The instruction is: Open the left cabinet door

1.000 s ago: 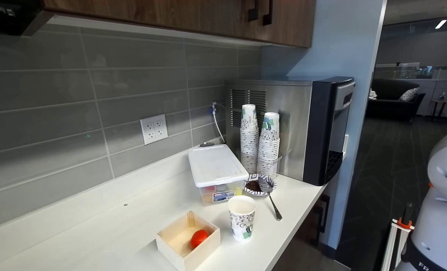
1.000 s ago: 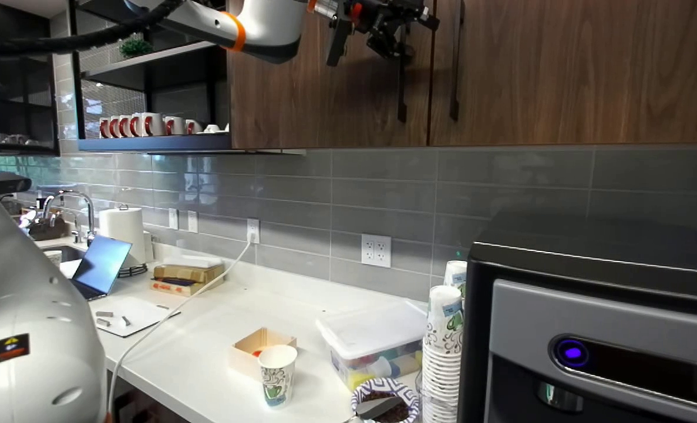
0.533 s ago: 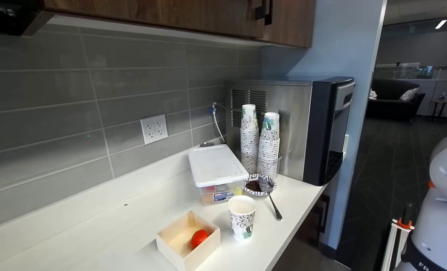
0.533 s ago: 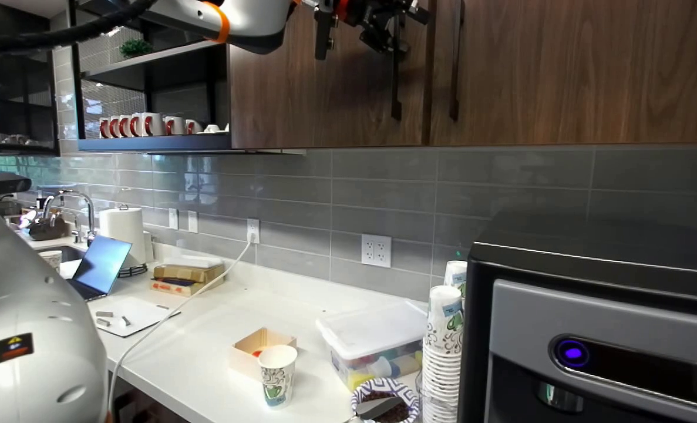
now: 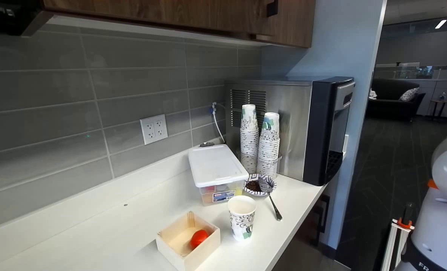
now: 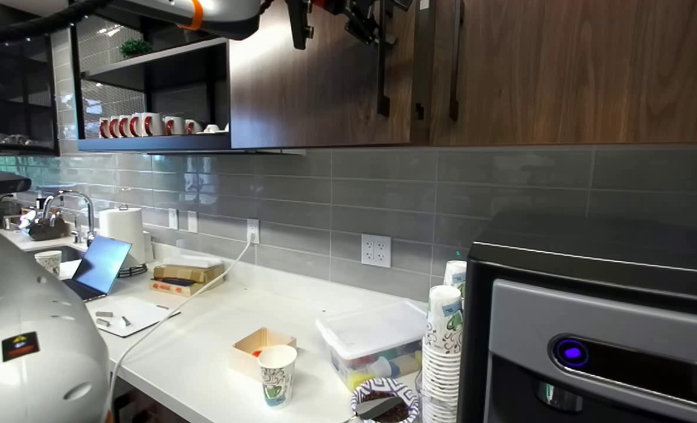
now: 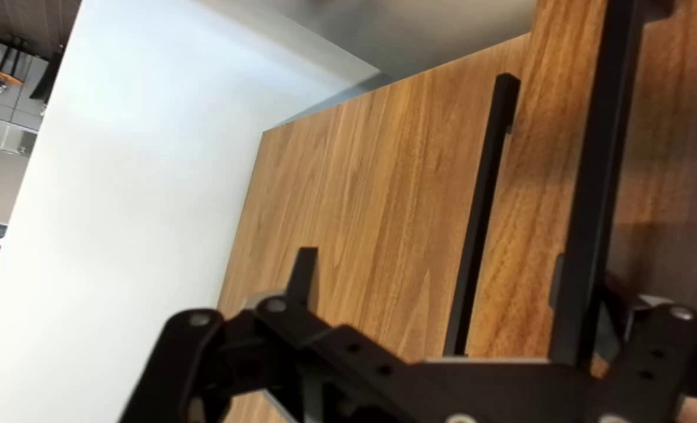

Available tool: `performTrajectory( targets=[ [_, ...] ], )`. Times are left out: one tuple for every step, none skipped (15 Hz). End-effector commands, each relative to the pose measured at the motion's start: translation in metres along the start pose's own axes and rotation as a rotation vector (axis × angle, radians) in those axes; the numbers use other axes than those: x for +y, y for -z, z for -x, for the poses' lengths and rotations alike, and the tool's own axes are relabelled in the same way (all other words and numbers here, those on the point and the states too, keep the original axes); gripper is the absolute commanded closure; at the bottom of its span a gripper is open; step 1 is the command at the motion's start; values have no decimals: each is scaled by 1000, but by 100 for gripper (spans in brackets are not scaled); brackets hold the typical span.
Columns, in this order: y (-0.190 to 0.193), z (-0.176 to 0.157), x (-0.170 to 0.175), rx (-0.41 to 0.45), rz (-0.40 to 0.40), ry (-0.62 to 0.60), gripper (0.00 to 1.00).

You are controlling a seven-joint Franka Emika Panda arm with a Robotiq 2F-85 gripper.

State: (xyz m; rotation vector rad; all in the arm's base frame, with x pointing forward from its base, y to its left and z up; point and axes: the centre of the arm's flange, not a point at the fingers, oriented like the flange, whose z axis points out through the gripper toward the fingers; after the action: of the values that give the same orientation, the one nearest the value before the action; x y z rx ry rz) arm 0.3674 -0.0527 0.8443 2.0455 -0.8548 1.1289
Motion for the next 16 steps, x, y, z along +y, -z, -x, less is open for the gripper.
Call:
performTrajectory(
  targets=[
    [22,18,38,-37,64,-21,0],
    [28,24,41,-45,66,-19,0],
    [34,28,44,-47,73,-19,0],
    [40,32,47,-53,77,-18,0],
    [47,36,50,-59,86,-16,0],
    [54,42,53,-61,92,-15,0],
    [61,47,56,-64,96,-13,0],
    [68,51,59,-67,105,-12,0],
    [74,56,61,-66,111,-13,0],
    [81,60,65,-65,114,-11,0],
    [89,65,67,-65,122,-12,0],
    [94,69,69,-65,126,-10,0],
    [100,73,72,-64,129,-10,0],
    [106,77,73,-68,130,-9,0],
    [110,82,75,-70,132,-8,0],
    [115,86,77,-70,135,-7,0]
  ],
)
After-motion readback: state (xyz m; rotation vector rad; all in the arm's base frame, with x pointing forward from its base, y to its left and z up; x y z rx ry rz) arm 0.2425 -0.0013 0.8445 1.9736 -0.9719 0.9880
